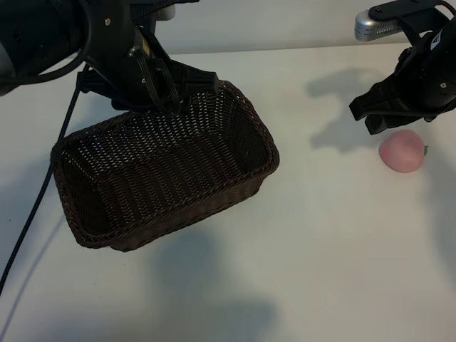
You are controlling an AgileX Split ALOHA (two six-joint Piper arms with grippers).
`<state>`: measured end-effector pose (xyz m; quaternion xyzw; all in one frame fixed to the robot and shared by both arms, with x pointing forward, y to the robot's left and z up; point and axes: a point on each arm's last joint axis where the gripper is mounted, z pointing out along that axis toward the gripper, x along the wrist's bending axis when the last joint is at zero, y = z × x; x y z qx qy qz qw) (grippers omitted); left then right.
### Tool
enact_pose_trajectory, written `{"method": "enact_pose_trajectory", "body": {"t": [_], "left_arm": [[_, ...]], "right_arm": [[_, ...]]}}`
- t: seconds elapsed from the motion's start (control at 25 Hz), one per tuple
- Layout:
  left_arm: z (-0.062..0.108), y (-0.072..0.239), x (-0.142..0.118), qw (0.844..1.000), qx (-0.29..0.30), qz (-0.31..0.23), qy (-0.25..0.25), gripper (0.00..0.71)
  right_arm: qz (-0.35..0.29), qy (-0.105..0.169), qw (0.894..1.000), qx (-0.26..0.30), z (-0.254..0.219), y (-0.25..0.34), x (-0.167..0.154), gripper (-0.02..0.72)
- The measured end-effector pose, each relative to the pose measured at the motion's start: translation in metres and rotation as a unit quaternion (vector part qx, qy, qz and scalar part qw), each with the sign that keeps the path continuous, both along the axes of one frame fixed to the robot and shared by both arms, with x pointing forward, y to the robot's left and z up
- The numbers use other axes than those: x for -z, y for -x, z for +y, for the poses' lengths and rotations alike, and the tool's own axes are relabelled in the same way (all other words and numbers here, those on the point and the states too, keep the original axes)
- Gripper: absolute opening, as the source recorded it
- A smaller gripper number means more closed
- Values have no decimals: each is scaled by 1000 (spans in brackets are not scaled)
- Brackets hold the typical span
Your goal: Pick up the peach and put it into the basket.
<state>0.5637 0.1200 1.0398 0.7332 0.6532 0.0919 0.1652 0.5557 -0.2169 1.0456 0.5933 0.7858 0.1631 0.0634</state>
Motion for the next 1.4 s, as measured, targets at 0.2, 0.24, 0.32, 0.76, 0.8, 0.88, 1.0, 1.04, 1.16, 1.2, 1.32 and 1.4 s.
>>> {"method": "enact_pose_trajectory", "body": {"t": [0.2,0.24,0.32,0.76,0.8,0.88,1.0,1.04,1.16,1.2,1.32,1.4], "left_arm": [[0,0,0,1000,0,0,0,507],[0,0,0,1000,0,0,0,507],[0,0,0,1000,0,0,0,507],[0,0,0,1000,0,0,0,507],[0,0,0,1000,0,0,0,507],[0,0,0,1000,0,0,0,507],[0,0,0,1000,0,-1,0,507],[0,-1,0,1000,0,-3,2,507],[-1,-2,-1,1000,3,-11,5,507],[-1,-2,-1,1000,3,-10,4,507],[4,-1,0,1000,-10,4,-10,507],[13,-1,2,999,-28,22,-26,507]], "right_arm": [[0,0,1000,0,0,0,0,435],[0,0,1000,0,0,0,0,430],[1,0,1000,0,0,0,0,418],[0,0,1000,0,0,0,0,366],[0,0,1000,0,0,0,0,361],[-1,0,1000,1,0,0,0,352],[-4,-1,1000,1,0,-1,0,338],[-6,-1,1000,1,0,-1,0,333],[-11,-2,1000,2,0,-2,-1,319],[-12,-2,1000,2,0,-2,-1,313],[-14,-3,1000,2,0,-2,-1,296],[-14,-3,1000,2,0,-2,-1,285]]}}
